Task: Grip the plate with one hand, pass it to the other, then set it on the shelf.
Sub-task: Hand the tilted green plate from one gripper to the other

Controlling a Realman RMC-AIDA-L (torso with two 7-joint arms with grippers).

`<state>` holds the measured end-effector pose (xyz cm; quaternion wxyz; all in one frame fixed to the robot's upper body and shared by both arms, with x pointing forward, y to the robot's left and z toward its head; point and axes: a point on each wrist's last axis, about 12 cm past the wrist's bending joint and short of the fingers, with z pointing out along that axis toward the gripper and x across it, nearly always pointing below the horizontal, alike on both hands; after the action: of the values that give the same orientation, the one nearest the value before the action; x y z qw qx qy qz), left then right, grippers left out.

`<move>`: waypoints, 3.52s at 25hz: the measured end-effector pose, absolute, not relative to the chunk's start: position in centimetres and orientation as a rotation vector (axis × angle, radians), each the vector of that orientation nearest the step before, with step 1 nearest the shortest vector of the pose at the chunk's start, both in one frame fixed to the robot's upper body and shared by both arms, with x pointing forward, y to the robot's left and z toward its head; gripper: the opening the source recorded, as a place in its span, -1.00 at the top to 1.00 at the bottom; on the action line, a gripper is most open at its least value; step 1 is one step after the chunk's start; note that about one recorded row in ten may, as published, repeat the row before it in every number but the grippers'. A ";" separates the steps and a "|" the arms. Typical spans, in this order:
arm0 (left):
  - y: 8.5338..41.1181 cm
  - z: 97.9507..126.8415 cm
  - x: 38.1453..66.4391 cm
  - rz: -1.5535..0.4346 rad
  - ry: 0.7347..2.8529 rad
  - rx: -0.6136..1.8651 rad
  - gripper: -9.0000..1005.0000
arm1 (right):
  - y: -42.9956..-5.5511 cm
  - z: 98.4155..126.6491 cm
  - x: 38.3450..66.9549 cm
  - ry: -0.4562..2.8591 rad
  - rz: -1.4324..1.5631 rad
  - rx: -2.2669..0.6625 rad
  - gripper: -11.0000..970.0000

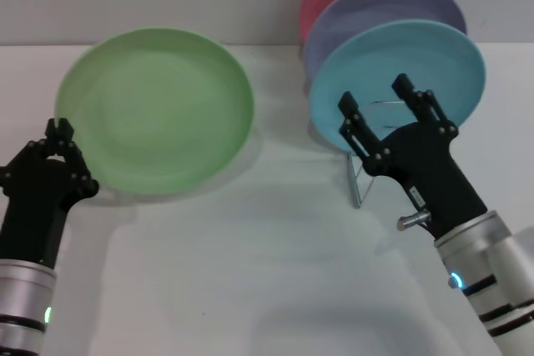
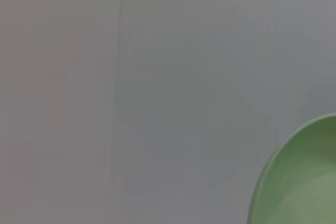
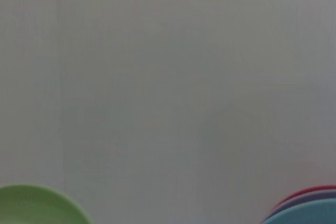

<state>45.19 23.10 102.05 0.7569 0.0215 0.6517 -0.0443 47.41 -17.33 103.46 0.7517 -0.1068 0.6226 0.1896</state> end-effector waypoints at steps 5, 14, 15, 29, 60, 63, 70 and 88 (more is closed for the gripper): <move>22.4 102.1 45.2 -0.071 1.437 0.028 0.92 | -16.6 103.2 48.1 1.402 0.434 -0.283 -0.53; 21.9 102.3 44.6 -0.040 1.427 -0.001 0.92 | -14.2 103.1 49.4 1.454 0.495 -0.415 -0.51; 21.9 102.4 44.6 -0.041 1.425 -0.004 0.92 | -13.8 103.1 49.8 1.469 0.495 -0.423 -0.50; 21.8 102.3 44.6 -0.037 1.441 -0.020 0.92 | -12.5 103.4 51.0 1.509 0.507 -0.447 -0.47; 20.9 102.1 44.2 -0.072 1.450 0.011 0.92 | -11.4 104.2 52.1 1.520 0.525 -0.441 -0.03; 20.9 102.1 44.3 -0.076 1.448 0.017 0.92 | -11.4 104.2 52.1 1.520 0.524 -0.441 0.18; 20.9 102.1 44.3 -0.082 1.447 0.020 0.91 | -11.4 104.1 52.2 1.528 0.523 -0.442 0.36; 20.9 102.0 44.2 -0.085 1.449 0.036 0.88 | -11.2 104.2 52.5 1.529 0.520 -0.455 0.57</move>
<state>44.24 20.86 102.02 0.7479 0.0164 0.6624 -0.0388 52.52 -11.20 104.19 0.6682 -0.2019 0.6779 0.2305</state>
